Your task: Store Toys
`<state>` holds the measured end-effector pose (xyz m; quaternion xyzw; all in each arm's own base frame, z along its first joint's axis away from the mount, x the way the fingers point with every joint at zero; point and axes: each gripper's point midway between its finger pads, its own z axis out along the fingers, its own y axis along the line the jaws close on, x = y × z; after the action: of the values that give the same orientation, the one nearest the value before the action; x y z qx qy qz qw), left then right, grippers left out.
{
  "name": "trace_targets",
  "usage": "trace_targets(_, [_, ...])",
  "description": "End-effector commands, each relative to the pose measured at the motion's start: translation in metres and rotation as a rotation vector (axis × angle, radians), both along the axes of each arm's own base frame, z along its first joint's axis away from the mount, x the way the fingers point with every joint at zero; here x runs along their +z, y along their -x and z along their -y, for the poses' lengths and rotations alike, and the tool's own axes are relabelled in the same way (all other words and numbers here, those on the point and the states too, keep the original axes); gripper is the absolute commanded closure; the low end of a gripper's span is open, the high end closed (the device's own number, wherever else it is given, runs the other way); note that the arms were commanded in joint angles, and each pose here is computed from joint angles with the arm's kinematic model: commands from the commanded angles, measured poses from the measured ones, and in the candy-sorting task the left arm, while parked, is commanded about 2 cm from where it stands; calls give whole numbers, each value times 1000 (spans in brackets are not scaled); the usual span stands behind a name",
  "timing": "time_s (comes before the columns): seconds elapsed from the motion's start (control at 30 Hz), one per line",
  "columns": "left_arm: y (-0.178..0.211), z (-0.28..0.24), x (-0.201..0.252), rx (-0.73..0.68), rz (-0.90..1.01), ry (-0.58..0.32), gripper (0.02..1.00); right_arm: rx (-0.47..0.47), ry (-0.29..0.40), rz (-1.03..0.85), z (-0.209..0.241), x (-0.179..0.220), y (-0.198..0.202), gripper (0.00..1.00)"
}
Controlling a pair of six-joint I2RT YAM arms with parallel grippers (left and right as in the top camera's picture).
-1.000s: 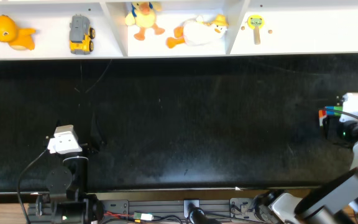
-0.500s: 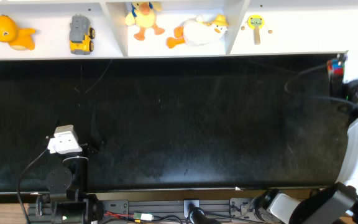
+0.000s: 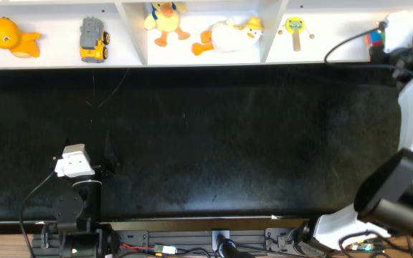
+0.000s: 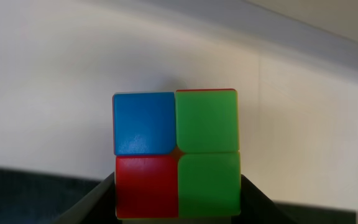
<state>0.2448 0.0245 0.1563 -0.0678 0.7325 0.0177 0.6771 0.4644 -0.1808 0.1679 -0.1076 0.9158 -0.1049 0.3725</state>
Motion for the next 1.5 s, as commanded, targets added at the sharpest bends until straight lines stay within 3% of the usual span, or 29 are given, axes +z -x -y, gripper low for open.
trace_targets(0.03, [0, 1, 1, -4, 5, -19, 20, -6, -6, 32, -6, 8, -28, 652])
trace_targets(0.3, [0, 1, 1, -4, 5, -19, 20, -70, -113, 55, -17, 2, -46, 665])
trace_targets(0.47, [0, 1, 1, -4, 5, -19, 20, -93, -136, 57, -16, 1, -46, 527])
trace_targets(0.53, [0, 1, 1, -4, 5, -19, 20, -99, -142, 58, -16, 1, -46, 428])
trace_targets(0.67, [0, 1, 1, -4, 5, -19, 20, -101, -144, 55, -16, 1, -46, 406])
trace_targets(0.8, [0, 1, 1, -4, 5, -19, 20, -113, -134, 50, -14, 1, -44, 139])
trace_targets(0.83, [0, 1, 1, -4, 5, -19, 20, -118, -132, 39, -14, 2, -40, 5])
trace_targets(1.23, [0, 1, 1, -4, 5, -19, 20, -72, -76, 135, -51, 33, 26, 7])
trace_targets(1.4, [0, 1, 1, -4, 5, -19, 20, -21, -16, 172, -96, 32, 44, 7])
trace_targets(1.5, [0, 1, 1, -4, 5, -19, 20, 77, 14, 237, -156, 33, 58, 3])
